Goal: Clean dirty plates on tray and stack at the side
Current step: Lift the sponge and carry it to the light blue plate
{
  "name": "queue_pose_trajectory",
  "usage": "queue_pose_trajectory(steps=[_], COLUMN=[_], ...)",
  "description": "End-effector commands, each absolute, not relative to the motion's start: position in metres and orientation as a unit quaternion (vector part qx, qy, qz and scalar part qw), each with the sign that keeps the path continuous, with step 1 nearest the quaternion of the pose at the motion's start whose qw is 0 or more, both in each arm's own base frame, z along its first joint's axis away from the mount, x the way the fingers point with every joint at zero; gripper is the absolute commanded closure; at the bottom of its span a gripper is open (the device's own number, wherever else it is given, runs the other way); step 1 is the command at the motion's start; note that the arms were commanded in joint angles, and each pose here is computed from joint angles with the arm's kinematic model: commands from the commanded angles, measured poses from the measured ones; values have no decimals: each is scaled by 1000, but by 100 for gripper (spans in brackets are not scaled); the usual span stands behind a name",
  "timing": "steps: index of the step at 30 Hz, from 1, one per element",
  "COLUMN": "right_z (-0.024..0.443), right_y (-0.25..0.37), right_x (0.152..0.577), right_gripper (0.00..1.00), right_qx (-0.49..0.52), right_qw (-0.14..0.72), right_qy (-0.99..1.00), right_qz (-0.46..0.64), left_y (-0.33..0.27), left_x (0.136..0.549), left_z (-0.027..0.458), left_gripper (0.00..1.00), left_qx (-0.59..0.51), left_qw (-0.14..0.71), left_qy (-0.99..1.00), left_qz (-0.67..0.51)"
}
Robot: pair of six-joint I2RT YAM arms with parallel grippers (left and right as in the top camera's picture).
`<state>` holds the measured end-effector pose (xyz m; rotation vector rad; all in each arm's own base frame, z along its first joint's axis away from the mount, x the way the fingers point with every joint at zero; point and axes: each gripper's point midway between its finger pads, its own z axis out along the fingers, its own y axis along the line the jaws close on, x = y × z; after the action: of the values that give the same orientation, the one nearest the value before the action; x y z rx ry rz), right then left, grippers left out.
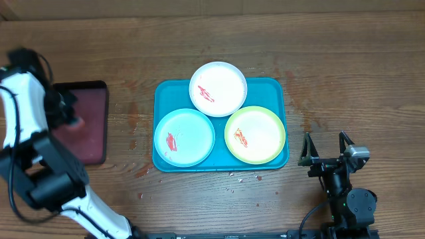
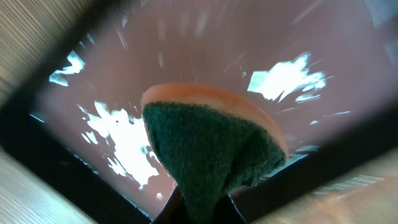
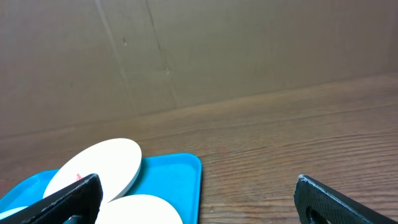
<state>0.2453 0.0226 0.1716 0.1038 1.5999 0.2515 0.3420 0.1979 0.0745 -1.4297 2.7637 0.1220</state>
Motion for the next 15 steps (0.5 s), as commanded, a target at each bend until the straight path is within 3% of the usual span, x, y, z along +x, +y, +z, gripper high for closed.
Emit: queue_pose_trajectory(steps=[1, 8, 15], right_z=[170, 170, 170], right_y=[24, 24, 24], right_x=[245, 245, 245], right_gripper=[0, 0, 0], right_qx=[42, 42, 42], right_qw=[689, 689, 689], right_qy=[714, 714, 714], right_qz=[114, 114, 114], left_y=[185, 175, 127], left_x=[334, 347, 355], left_z=[57, 133, 208], left_gripper=[96, 96, 96], left_qx=[-464, -459, -407], left_qw=[-25, -5, 58], left_qy=[885, 888, 911], left_qz=[21, -12, -44])
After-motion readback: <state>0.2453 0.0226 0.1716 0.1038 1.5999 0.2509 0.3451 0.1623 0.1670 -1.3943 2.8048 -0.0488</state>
